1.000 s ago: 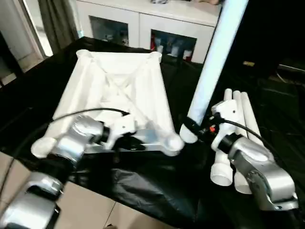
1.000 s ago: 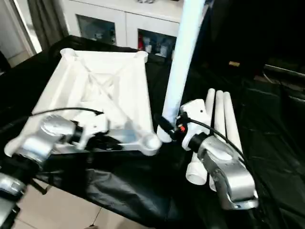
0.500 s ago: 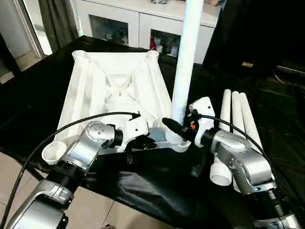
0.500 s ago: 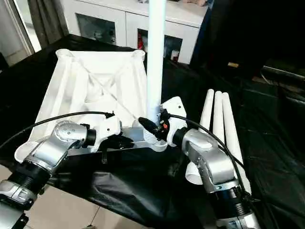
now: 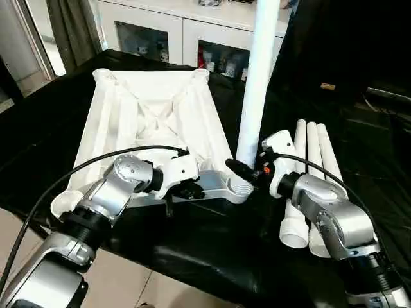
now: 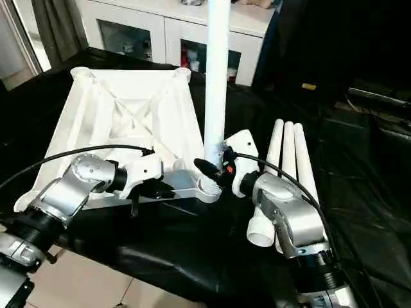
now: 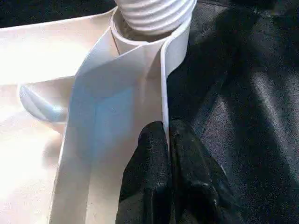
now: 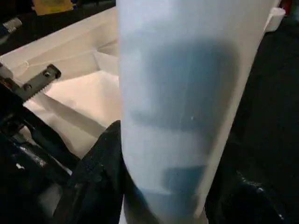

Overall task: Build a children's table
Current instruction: Pick table leg

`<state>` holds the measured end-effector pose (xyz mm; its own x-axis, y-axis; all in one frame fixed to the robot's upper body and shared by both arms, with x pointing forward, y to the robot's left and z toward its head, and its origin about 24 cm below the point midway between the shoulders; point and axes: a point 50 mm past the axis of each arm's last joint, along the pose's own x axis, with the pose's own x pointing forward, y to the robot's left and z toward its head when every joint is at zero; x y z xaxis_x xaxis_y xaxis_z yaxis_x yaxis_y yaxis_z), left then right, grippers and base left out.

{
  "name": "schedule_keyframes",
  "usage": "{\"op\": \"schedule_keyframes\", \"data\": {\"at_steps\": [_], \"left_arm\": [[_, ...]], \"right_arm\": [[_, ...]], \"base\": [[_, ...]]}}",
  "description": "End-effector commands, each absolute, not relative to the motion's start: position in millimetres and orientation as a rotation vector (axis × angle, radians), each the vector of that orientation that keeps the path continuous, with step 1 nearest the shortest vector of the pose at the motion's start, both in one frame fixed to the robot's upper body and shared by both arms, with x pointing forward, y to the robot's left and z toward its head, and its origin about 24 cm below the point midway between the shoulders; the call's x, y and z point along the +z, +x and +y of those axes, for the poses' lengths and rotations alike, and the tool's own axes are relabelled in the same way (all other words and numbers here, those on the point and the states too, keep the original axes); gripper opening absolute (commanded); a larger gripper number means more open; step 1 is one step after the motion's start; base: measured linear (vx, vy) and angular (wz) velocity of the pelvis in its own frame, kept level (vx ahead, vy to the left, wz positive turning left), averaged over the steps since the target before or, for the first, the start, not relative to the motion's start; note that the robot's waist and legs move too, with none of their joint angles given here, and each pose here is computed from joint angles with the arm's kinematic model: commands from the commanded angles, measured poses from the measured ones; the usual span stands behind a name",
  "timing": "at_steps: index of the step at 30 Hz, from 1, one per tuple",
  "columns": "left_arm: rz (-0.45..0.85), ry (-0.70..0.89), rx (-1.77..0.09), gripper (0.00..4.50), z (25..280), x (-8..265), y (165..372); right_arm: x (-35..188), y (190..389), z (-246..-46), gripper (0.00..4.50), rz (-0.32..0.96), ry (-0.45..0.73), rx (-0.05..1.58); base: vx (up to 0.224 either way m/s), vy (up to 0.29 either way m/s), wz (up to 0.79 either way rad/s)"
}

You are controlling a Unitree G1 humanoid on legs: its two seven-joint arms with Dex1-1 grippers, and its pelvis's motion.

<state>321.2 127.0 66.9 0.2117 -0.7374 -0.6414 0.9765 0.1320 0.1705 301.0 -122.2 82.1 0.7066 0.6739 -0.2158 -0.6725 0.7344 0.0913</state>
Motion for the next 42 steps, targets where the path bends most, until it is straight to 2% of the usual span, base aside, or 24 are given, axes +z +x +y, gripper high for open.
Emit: {"op": "schedule_keyframes", "data": {"at_steps": [1, 11, 17, 22, 31, 42], "left_arm": [[0.572, 0.685, -1.303, 0.0, 137, 53, 318], [0.544, 0.672, -1.318, 0.0, 131, 56, 318], [0.549, 0.67, -1.321, 0.0, 134, 55, 317], [0.549, 0.669, -1.315, 0.0, 136, 55, 317], [0.545, 0.68, -1.306, 0.0, 139, 55, 318], [0.541, 0.695, -1.293, 0.0, 141, 56, 320]], "right_arm": [[88, 306.4, -120.6, 1.89, 0.222, 0.001, 0.755], [76, 319.1, -115.2, 1.89, 0.261, 0.033, 0.751], [70, 319.1, -118.5, 1.89, 0.274, 0.078, 0.745], [61, 311.3, -128.4, 1.89, 0.265, 0.189, 0.718], [43, 295.0, -141.6, 1.89, 0.231, 0.293, 0.644], [12, 278.1, -141.7, 1.88, 0.194, 0.318, 0.554]], "base": [[0.0, 0.0, 0.0], [0.0, 0.0, 0.0], [0.0, 0.0, 0.0], [0.0, 0.0, 0.0], [0.0, 0.0, 0.0], [0.0, 0.0, 0.0]]}}
